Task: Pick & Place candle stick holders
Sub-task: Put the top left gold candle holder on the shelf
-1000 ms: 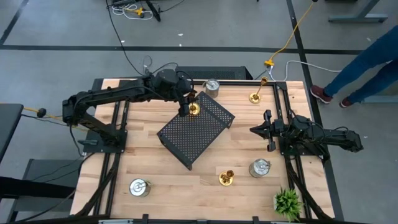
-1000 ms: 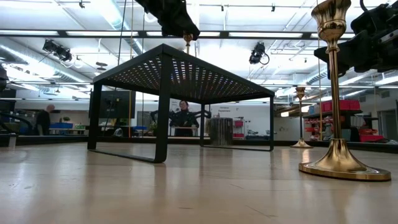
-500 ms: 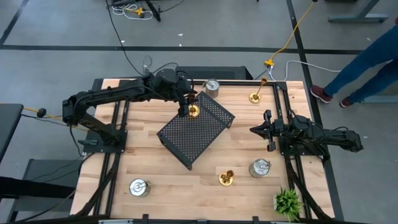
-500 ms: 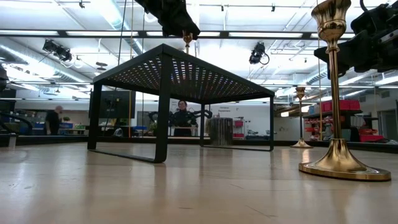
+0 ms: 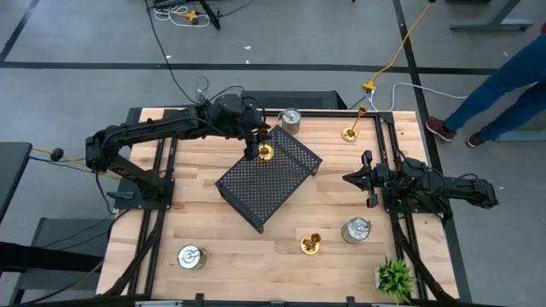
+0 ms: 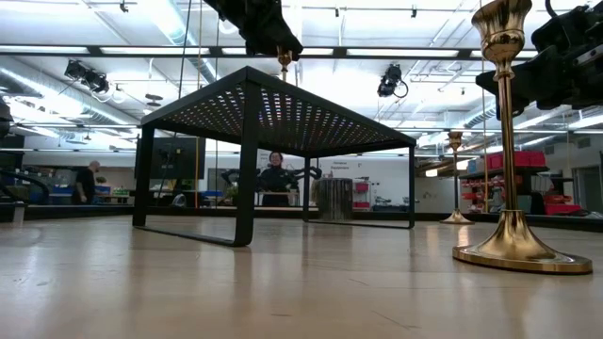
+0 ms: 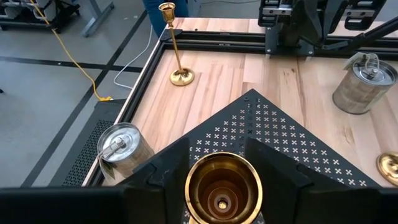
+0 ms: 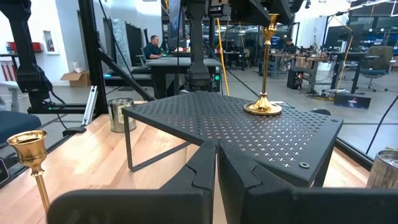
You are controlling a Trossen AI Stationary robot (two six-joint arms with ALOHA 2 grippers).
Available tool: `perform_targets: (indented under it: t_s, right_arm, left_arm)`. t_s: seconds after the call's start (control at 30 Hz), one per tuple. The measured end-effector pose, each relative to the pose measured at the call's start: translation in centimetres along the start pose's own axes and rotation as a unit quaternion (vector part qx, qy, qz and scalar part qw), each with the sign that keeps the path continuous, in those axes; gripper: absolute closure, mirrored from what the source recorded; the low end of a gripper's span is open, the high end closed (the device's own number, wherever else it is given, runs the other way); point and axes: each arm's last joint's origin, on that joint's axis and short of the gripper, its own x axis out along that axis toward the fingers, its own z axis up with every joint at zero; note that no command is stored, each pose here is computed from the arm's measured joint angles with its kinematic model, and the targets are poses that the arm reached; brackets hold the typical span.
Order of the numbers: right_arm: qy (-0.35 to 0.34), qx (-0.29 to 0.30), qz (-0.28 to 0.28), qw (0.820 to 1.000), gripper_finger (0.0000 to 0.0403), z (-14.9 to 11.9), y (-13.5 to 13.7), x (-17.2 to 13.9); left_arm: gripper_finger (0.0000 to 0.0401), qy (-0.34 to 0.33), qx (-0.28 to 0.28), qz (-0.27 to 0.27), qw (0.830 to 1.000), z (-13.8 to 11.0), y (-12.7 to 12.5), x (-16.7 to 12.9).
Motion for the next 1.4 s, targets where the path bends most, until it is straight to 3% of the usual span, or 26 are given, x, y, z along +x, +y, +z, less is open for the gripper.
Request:
perform_targets:
  t_s: [0.2, 0.4, 0.67, 0.97, 1.4]
  right_arm:
    - [0.000, 0.000, 0.000, 1.000, 0.0380, 0.01, 0.00, 0.00]
    - [0.000, 0.000, 0.000, 1.000, 0.0380, 0.01, 0.00, 0.00]
    - [0.000, 0.000, 0.000, 1.000, 0.0380, 0.00, 0.00, 0.00]
    - [0.000, 0.000, 0.000, 1.000, 0.0380, 0.00, 0.00, 0.00]
    - [0.000, 0.000, 0.000, 1.000, 0.0380, 0.01, 0.00, 0.00]
  left_arm:
    - [0.0254, 0.000, -0.001, 0.000, 1.000, -0.01, 0.00, 0.00]
    - [0.0230, 0.001, -0.003, 0.000, 1.000, -0.01, 0.00, 0.00]
    - [0.0253, 0.001, -0.003, 0.000, 1.000, -0.02, 0.00, 0.00]
    - [0.0203, 0.001, -0.003, 0.000, 1.000, -0.02, 0.00, 0.00]
    - [0.0197, 0.001, -0.005, 0.000, 1.000, -0.01, -0.01, -0.01]
